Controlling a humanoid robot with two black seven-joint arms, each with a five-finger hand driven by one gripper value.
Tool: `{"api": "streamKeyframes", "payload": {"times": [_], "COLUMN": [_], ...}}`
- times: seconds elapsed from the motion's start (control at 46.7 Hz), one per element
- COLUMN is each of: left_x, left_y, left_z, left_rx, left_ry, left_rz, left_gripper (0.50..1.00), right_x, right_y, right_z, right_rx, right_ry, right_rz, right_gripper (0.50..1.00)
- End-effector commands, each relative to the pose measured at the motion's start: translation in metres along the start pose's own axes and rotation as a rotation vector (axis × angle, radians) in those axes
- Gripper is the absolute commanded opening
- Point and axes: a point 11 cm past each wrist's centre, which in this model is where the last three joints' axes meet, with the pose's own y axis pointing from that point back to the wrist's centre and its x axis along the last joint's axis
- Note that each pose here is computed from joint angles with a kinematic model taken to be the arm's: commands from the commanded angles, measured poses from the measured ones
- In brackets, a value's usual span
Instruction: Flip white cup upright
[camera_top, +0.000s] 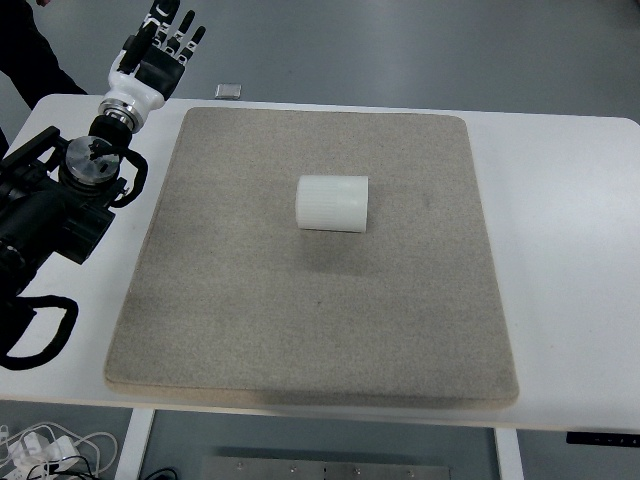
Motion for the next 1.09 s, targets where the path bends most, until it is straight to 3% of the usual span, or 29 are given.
{"api": "streamKeyframes", "payload": {"times": [0.0,0.3,0.535,0.77,1.07], "left_x": [-0.005,-0.032,-0.07,-0.105,-0.127], "left_y": [-0.003,-0.013,-0.014,-0.002,0.023], "left_z": [-0.003,-0.003,-0.022,-0.036,-0.065], "left_rx": [0.038,0.163,0.281,0.349,0.542], "left_ry": [-0.093,-0.524,-0.859,-1.161,-1.454], "left_rz": [0.001,-0.102,-0.276,-0.456,-0.601], "left_gripper": [0.992,0.988,0.988,0.986,0.984], "right_x": [0.0,0.0,0.0,0.0,0.0], "right_y": [0.0,0.0,0.0,0.0,0.0], "right_z": [0.0,0.0,0.0,0.0,0.0], "right_rx": [0.0,0.0,0.0,0.0,0.0], "right_ry": [0.0,0.0,0.0,0.0,0.0], "right_rz": [0.0,0.0,0.0,0.0,0.0], "right_gripper": [0.952,0.952,0.952,0.952,0.952]}}
